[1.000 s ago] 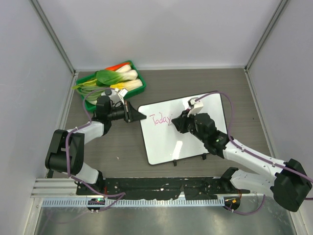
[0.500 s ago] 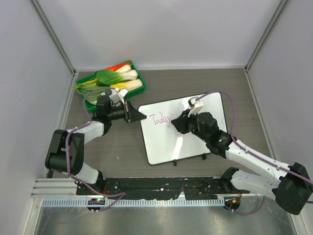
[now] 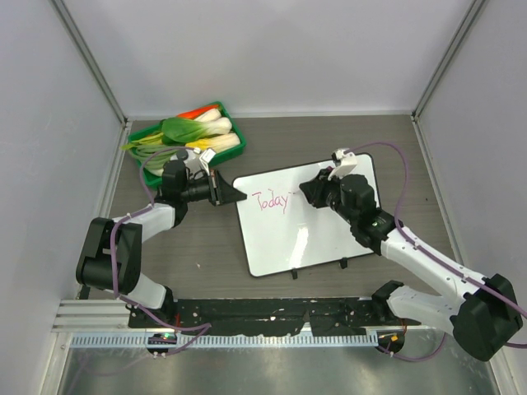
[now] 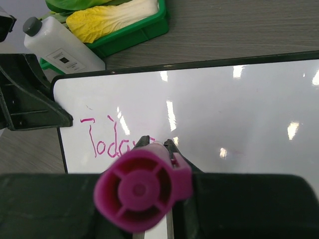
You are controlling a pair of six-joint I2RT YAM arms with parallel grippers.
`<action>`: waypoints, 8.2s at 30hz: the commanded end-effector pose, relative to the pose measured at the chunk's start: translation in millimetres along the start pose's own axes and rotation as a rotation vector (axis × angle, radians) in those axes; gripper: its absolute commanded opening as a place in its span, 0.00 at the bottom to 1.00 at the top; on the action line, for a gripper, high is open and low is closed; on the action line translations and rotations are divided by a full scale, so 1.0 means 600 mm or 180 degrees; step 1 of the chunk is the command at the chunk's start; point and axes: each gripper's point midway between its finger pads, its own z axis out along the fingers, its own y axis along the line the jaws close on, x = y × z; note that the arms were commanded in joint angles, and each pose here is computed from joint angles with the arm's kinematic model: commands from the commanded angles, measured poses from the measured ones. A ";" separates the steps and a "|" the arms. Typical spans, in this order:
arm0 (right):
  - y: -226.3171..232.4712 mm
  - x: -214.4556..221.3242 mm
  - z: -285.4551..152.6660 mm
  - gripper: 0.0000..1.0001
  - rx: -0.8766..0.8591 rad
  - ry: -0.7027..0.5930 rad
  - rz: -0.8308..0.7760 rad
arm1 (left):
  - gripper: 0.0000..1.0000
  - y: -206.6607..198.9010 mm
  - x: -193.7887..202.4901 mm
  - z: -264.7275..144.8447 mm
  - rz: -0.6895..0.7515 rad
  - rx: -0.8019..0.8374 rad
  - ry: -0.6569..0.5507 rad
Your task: Write a sentence on the whiteboard
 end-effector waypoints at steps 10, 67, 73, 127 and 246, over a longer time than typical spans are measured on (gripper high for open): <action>0.006 -0.057 -0.001 0.01 0.0040 -0.0374 0.0014 | 0.00 0.018 0.025 0.010 0.0266 -0.0106 0.0123; -0.004 0.025 -0.004 0.02 -0.0054 0.0050 0.0073 | 0.00 0.020 0.027 0.010 0.0261 -0.0137 0.0140; 0.004 0.000 -0.001 0.01 -0.0071 -0.0104 0.0158 | 0.00 0.021 0.028 0.011 0.0259 -0.0137 0.0149; -0.051 -0.098 -0.098 0.01 -0.0186 -0.0601 0.0154 | 0.00 0.011 0.025 0.004 0.0335 -0.0192 0.0098; -0.009 -0.064 -0.029 0.01 0.0351 -0.0281 -0.0182 | 0.00 0.019 0.032 0.007 0.0327 -0.0229 0.0170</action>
